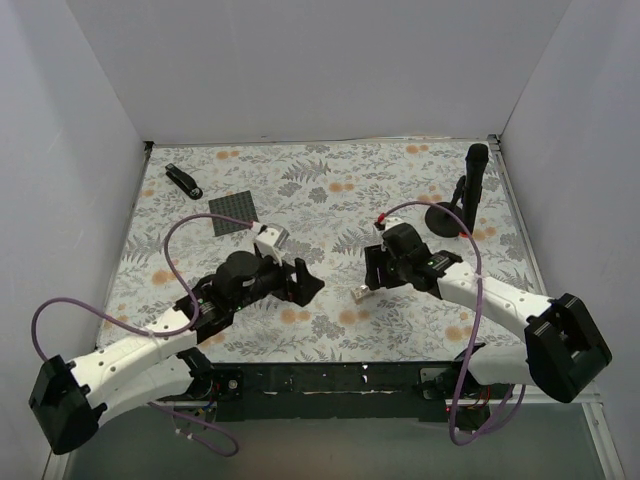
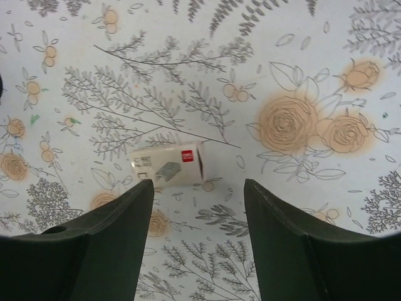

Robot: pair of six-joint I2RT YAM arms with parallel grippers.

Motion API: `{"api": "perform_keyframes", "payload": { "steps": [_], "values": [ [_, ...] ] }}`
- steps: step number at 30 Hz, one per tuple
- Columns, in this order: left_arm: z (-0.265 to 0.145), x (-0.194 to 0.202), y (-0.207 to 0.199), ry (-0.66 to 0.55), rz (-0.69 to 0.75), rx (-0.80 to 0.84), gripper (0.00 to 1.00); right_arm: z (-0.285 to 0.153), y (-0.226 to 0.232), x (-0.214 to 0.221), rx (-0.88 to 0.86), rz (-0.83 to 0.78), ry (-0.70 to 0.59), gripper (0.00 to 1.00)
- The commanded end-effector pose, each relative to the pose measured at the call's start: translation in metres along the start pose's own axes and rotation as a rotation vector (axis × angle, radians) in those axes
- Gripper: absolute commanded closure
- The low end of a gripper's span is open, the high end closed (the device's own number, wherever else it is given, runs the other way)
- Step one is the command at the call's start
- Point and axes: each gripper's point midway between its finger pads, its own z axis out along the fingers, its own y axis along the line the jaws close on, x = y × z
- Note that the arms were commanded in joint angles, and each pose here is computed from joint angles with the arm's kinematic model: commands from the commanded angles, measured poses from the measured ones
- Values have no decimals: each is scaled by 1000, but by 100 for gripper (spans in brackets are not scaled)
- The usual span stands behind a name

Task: Load the staples into the stapler

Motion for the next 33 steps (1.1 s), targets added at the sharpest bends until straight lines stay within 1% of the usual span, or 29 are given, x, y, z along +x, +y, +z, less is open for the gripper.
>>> {"api": "perform_keyframes", "payload": {
  "steps": [1, 2, 3, 6, 7, 9, 10, 12, 13, 14, 15, 16, 17, 19, 20, 21, 23, 24, 25, 27, 29, 30, 33],
  "values": [
    [16, 8, -13, 16, 33, -30, 2, -3, -7, -2, -129, 80, -26, 34],
    [18, 10, -23, 26, 51, -12, 2, -3, -10, -1, -149, 97, -36, 34],
    [24, 18, -25, 51, 68, -19, 2, -3, -12, -1, -172, 113, -34, 34],
    [33, 28, -35, 77, 129, -14, 2, -5, -18, -3, -168, 125, -48, 34],
    [40, 39, -33, 115, 156, -25, 2, -5, -20, -3, -168, 128, -52, 34],
    [52, 34, -42, 102, 230, -5, 2, -4, -27, -1, -155, 151, -64, 34],
    [62, 49, -41, 149, 270, -13, 2, -4, -30, -2, -152, 167, -72, 34],
    [73, 54, -35, 178, 358, -37, 2, -6, -38, 1, -140, 202, -90, 34],
    [82, 50, -40, 180, 380, -35, 2, -8, -39, -1, -140, 217, -109, 34],
    [92, 64, -34, 226, 417, -52, 2, -12, -41, -5, -141, 226, -138, 33],
    [98, 67, -30, 241, 457, -64, 2, -15, -45, -8, -124, 235, -160, 33],
    [106, 63, -33, 240, 479, -61, 3, -15, -47, -4, -113, 242, -166, 32],
    [114, 75, -27, 280, 499, -75, 8, -21, -48, -9, -109, 246, -197, 32],
    [123, 80, -25, 304, 551, -71, 21, -24, -55, -8, -73, 252, -218, 32],
    [132, 73, -32, 291, 557, -59, 21, -28, -57, -9, -63, 253, -234, 32],
    [133, 89, -25, 360, 578, -61, 21, -29, -62, -9, -40, 255, -244, 32],
    [143, 88, -30, 373, 610, -43, 22, -35, -64, -8, -31, 259, -266, 32],
    [145, 91, -32, 389, 621, -30, 22, -36, -73, -10, 15, 268, -287, 32],
    [149, 100, -29, 417, 630, -26, 22, -38, -74, -10, 21, 276, -299, 32],
    [154, 100, -30, 432, 649, -19, 24, -42, -77, -11, 33, 287, -326, 32],
    [159, 109, -25, 464, 663, -19, 25, -46, -79, -13, 35, 288, -351, 32],
    [161, 108, -24, 472, 661, -21, 30, -46, -80, -13, 39, 291, -354, 32],
    [164, 120, -18, 534, 655, -7, 31, -47, -79, -12, 33, 299, -358, 32]
  ]
}}
